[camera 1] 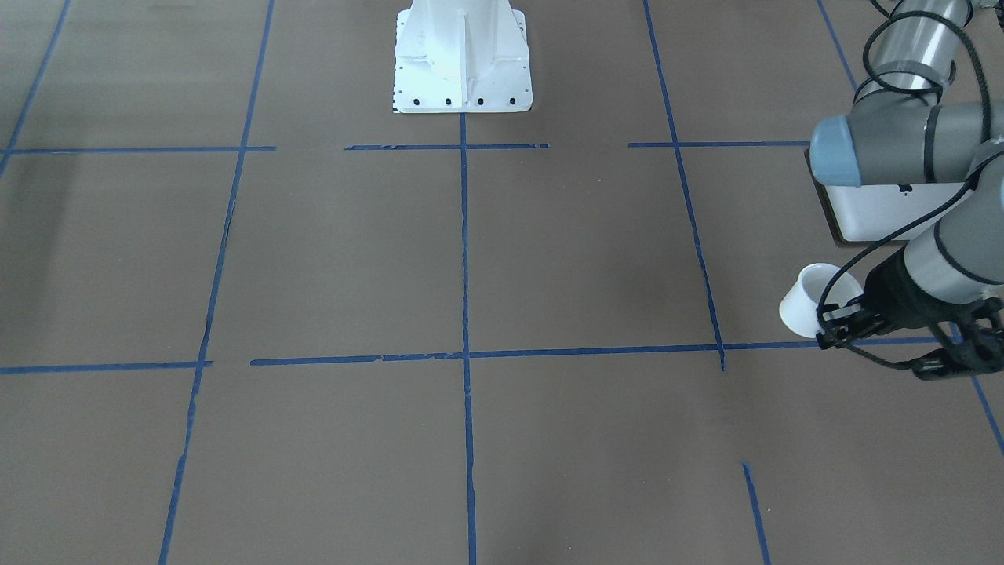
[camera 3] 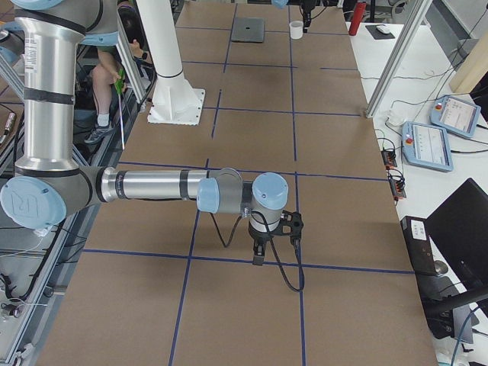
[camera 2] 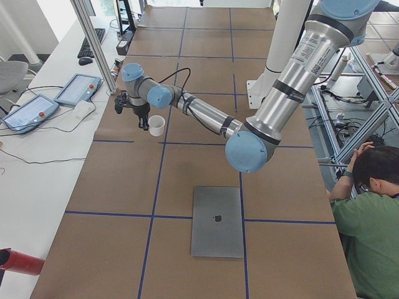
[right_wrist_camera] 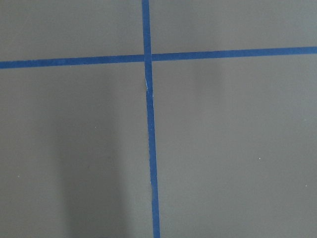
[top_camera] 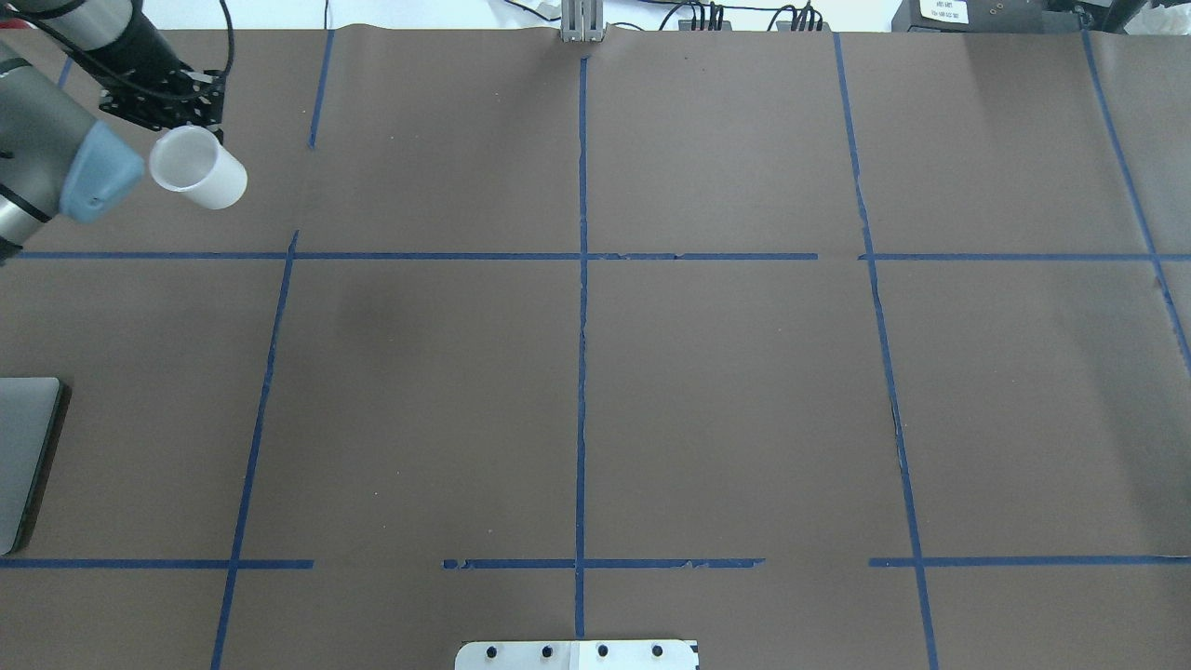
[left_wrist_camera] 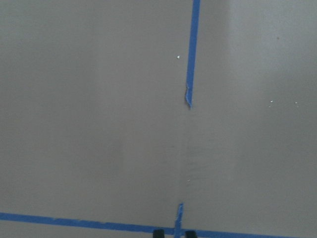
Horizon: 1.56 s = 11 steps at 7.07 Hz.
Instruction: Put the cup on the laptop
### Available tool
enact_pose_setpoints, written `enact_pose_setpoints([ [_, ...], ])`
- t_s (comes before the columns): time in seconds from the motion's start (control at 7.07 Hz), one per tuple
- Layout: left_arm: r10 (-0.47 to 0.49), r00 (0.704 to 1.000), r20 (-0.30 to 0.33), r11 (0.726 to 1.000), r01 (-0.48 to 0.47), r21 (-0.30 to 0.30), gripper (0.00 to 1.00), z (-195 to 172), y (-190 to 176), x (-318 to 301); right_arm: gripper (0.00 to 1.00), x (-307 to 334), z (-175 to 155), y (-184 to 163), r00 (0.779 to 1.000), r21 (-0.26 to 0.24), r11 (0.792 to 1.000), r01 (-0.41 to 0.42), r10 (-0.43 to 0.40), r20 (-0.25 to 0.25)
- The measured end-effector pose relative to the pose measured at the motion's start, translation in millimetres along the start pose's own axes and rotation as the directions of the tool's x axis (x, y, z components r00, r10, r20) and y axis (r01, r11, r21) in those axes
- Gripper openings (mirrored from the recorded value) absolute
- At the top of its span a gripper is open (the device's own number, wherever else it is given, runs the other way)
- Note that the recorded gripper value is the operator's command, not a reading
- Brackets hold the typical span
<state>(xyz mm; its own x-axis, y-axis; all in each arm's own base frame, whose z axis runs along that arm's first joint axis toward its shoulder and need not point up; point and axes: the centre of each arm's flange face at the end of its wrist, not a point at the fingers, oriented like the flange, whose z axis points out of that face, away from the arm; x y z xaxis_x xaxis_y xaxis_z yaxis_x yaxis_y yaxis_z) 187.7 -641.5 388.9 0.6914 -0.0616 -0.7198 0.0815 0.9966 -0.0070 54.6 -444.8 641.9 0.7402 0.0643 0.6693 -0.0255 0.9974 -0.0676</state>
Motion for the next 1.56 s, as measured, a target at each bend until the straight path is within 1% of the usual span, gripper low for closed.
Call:
enact_pose_setpoints([
  [0.14, 0.003, 1.000, 0.020, 1.000, -0.003, -0.011, 0.00, -9, 26, -34, 1.00, 0, 0, 0, 1.000, 0.000, 1.000, 0.000, 0.000, 0.000],
  [0.28, -0.006, 0.999, 0.035, 1.000, 0.007, -0.024, 0.00, -10, 59, -66, 1.00, 0, 0, 0, 1.000, 0.000, 1.000, 0.000, 0.000, 0.000],
  [0.42, -0.020, 0.999, 0.049, 0.999, 0.022, -0.045, 0.00, -4, 89, -96, 1.00, 0, 0, 0, 1.000, 0.000, 1.000, 0.000, 0.000, 0.000],
  [0.71, -0.016, 0.997, 0.075, 0.995, 0.023, -0.101, 0.00, 26, 143, -164, 1.00, 0, 0, 0, 1.000, 0.000, 1.000, 0.000, 0.000, 0.000],
  [0.99, -0.003, 0.997, 0.071, 0.995, 0.010, -0.100, 0.00, 55, 189, -225, 1.00, 0, 0, 0, 1.000, 0.000, 1.000, 0.000, 0.000, 0.000],
  [1.13, -0.005, 0.998, 0.068, 0.995, 0.012, -0.094, 0.00, 72, 207, -254, 1.00, 0, 0, 0, 1.000, -0.001, 1.000, -0.001, 0.001, 0.000],
  [1.56, -0.022, 0.999, 0.047, 0.998, 0.024, -0.051, 0.00, 123, 239, -328, 1.00, 0, 0, 0, 1.000, 0.000, 1.000, 0.000, 0.000, 0.000],
])
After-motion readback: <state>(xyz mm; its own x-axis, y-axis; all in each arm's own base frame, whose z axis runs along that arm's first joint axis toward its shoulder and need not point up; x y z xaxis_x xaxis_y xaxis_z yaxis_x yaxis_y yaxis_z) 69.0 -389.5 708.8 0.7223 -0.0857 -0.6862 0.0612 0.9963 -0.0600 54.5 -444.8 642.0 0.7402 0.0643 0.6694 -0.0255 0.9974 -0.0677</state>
